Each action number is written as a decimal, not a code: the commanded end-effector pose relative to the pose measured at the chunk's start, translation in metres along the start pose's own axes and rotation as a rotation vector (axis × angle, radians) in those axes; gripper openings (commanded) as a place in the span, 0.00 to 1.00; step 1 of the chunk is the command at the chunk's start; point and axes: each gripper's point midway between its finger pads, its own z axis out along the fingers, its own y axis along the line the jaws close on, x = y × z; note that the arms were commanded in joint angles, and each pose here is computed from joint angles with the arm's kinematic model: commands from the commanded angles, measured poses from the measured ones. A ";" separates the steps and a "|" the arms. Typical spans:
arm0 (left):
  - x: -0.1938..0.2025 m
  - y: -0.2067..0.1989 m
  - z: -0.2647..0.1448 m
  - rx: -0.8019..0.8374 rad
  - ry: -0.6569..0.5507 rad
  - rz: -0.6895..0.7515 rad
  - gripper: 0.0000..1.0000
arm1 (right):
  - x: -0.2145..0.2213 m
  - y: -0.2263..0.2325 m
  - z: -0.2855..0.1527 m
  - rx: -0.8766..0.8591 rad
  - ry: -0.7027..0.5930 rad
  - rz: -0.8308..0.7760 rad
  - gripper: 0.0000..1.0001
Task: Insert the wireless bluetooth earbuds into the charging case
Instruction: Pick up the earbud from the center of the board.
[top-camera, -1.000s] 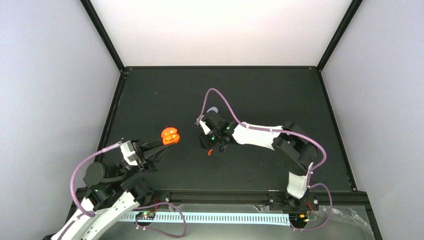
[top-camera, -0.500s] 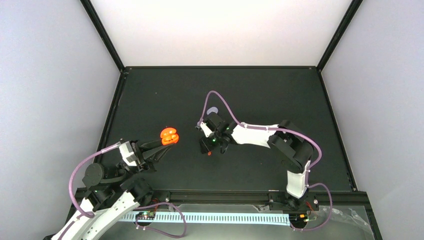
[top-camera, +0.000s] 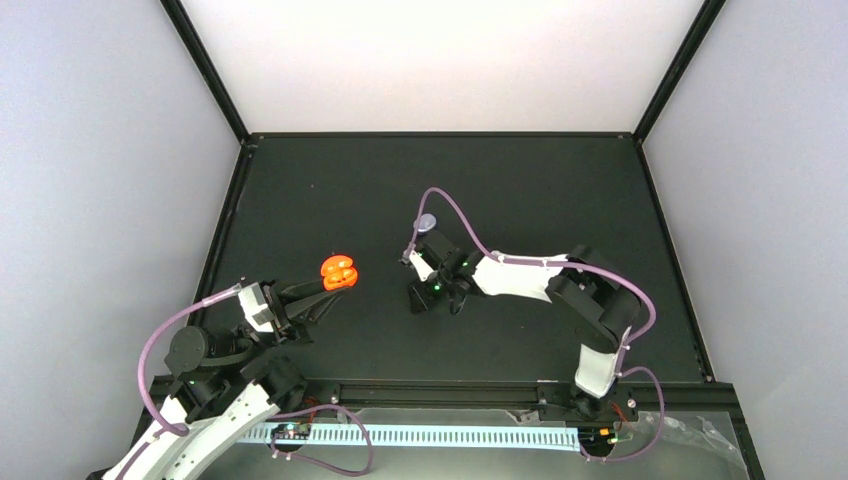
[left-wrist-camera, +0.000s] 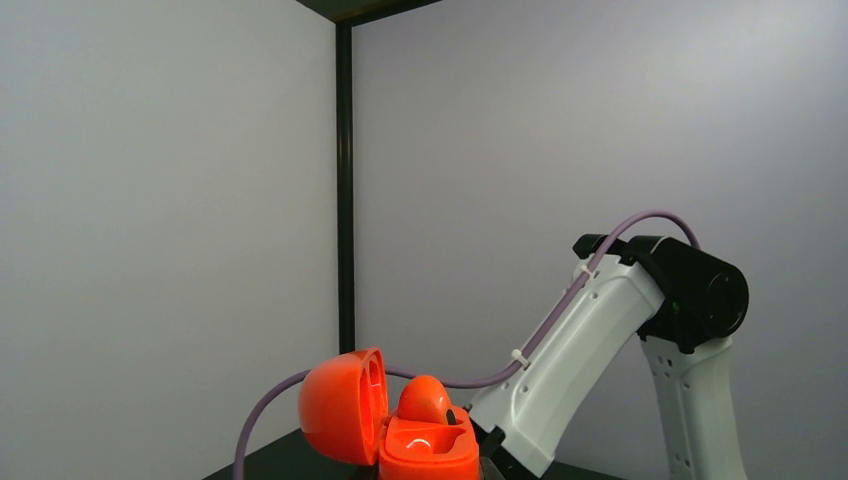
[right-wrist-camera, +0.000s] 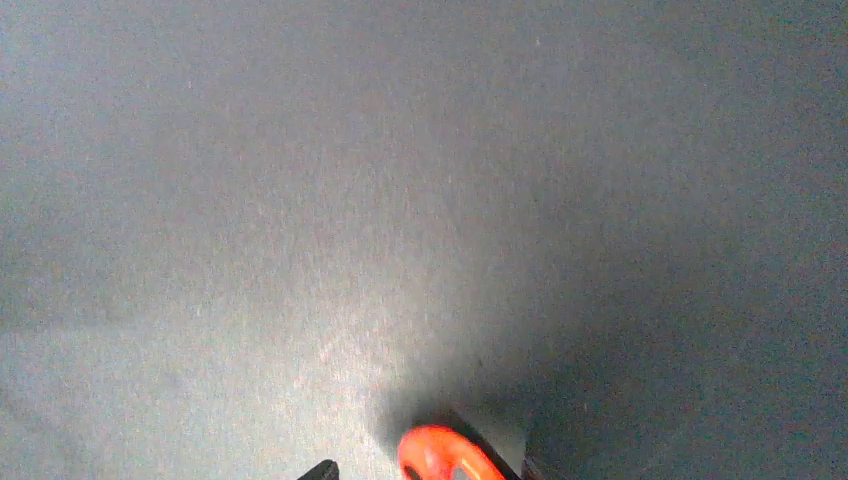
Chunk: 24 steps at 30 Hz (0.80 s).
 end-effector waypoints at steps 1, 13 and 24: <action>-0.008 -0.001 -0.003 -0.004 -0.029 0.003 0.02 | 0.024 -0.006 -0.012 0.033 0.049 0.019 0.47; -0.009 -0.001 -0.003 0.003 -0.036 -0.002 0.02 | -0.002 -0.006 -0.031 0.139 -0.019 -0.022 0.47; -0.008 -0.001 -0.007 -0.007 -0.042 -0.005 0.02 | -0.002 0.000 -0.008 0.176 0.082 -0.163 0.48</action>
